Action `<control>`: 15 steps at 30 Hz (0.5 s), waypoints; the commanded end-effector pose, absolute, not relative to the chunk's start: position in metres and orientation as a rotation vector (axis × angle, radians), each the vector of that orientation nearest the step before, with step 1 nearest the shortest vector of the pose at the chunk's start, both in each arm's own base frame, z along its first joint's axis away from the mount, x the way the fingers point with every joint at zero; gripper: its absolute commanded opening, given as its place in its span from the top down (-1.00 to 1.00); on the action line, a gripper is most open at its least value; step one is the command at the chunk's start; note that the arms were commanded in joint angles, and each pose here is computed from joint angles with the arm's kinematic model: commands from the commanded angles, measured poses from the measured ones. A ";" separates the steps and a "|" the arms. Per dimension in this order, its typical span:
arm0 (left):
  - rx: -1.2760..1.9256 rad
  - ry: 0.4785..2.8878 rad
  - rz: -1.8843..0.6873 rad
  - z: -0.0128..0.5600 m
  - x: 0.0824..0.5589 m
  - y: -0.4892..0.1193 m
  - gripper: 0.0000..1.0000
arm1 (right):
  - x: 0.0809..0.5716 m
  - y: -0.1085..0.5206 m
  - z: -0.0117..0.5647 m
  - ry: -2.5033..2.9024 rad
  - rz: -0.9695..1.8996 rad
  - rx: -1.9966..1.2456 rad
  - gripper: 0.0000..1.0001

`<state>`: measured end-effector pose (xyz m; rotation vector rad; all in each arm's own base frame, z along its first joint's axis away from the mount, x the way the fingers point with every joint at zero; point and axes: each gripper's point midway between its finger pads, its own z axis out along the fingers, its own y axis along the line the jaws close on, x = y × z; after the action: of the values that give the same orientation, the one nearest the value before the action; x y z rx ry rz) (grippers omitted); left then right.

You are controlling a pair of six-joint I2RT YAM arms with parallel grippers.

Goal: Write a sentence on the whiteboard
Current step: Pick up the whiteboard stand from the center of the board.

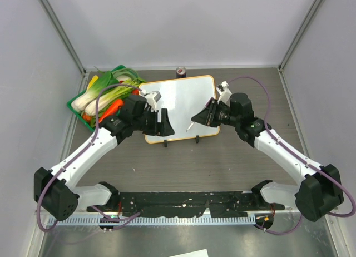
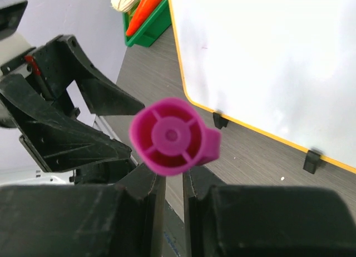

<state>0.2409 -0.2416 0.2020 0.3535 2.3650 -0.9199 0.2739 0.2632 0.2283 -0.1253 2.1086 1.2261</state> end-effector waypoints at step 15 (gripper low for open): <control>-0.039 2.544 -0.236 0.053 0.252 -0.227 -0.28 | 0.293 0.238 0.244 2.043 1.143 -0.052 0.97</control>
<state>0.2261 -0.2340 0.0572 0.0974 2.6554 -0.3157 0.2899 0.2429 0.2206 -0.0270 2.1276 1.1474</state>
